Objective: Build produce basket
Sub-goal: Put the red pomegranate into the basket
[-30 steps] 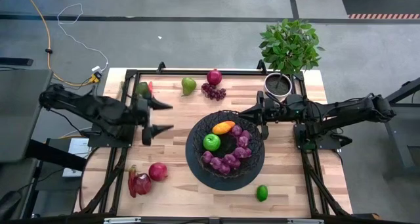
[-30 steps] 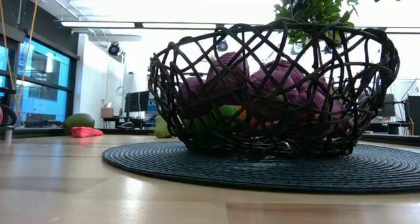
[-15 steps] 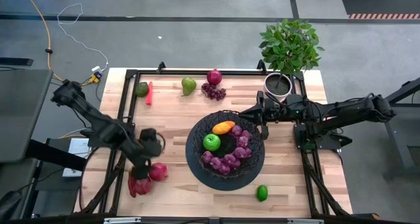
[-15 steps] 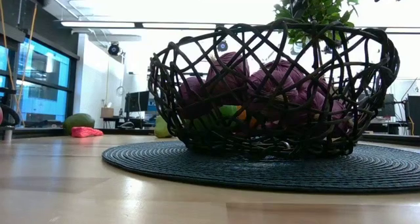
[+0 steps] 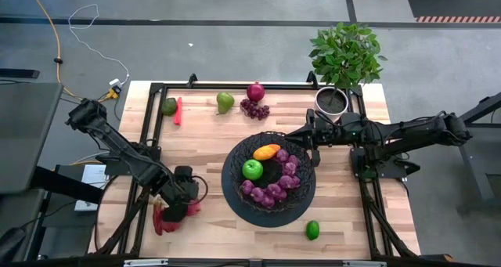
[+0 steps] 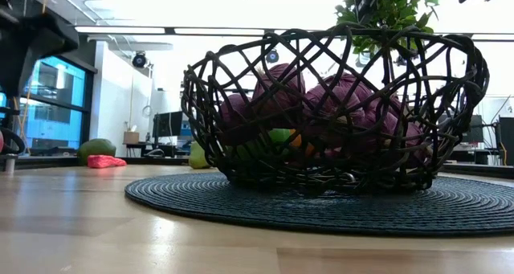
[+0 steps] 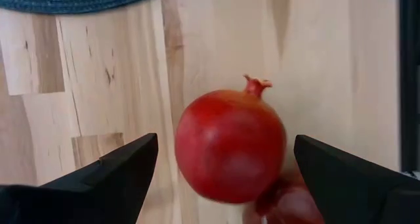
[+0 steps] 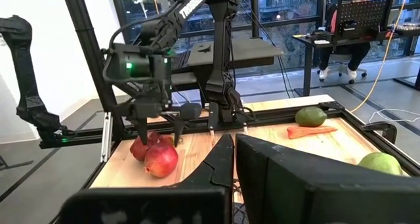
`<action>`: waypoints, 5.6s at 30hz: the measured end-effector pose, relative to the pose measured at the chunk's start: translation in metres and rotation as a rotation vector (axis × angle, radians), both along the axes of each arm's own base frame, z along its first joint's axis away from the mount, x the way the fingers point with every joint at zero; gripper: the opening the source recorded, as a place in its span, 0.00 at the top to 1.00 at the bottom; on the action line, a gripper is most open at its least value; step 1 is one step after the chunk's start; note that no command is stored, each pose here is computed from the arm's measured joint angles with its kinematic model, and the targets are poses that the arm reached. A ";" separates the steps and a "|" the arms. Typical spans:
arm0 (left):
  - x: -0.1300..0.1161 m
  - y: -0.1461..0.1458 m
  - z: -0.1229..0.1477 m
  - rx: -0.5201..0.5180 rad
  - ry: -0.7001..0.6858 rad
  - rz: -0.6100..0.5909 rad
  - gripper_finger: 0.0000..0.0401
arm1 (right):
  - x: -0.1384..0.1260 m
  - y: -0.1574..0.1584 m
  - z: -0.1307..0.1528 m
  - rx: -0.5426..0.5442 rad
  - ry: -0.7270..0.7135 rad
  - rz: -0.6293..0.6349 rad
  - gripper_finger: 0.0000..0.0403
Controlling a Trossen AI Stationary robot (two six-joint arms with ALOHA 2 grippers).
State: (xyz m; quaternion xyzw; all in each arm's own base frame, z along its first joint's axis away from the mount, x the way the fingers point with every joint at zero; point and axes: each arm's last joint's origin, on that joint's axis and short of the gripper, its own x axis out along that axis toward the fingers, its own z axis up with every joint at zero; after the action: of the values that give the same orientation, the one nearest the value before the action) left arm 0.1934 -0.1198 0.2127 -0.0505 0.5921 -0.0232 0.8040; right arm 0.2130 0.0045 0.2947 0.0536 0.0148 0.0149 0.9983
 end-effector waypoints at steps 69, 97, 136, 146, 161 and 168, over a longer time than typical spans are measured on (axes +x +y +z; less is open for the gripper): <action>0.056 -0.060 -0.039 0.265 0.140 -0.117 0.54 | -0.001 -0.012 -0.007 0.003 0.075 0.013 1.00; 0.049 -0.055 -0.049 0.266 0.187 -0.129 0.68 | -0.001 -0.012 -0.007 0.004 0.075 0.013 1.00; 0.051 -0.045 -0.050 0.161 0.296 -0.056 0.99 | -0.001 -0.012 -0.007 0.003 0.075 0.013 1.00; 0.052 -0.027 -0.025 0.120 0.241 -0.003 1.00 | -0.001 -0.012 -0.007 0.003 0.075 0.013 1.00; 0.042 -0.010 0.011 0.069 0.147 -0.054 0.91 | -0.001 -0.012 -0.007 0.003 0.075 0.013 1.00; 0.031 -0.032 0.006 0.046 0.184 -0.181 0.60 | -0.001 -0.012 -0.007 0.003 0.079 0.012 1.00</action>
State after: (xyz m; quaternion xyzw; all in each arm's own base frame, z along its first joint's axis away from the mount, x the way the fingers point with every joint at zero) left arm 0.2246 -0.1517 0.2182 0.0197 0.6660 -0.0773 0.7417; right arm 0.2119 -0.0072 0.2872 0.0555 0.0548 0.0189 0.9968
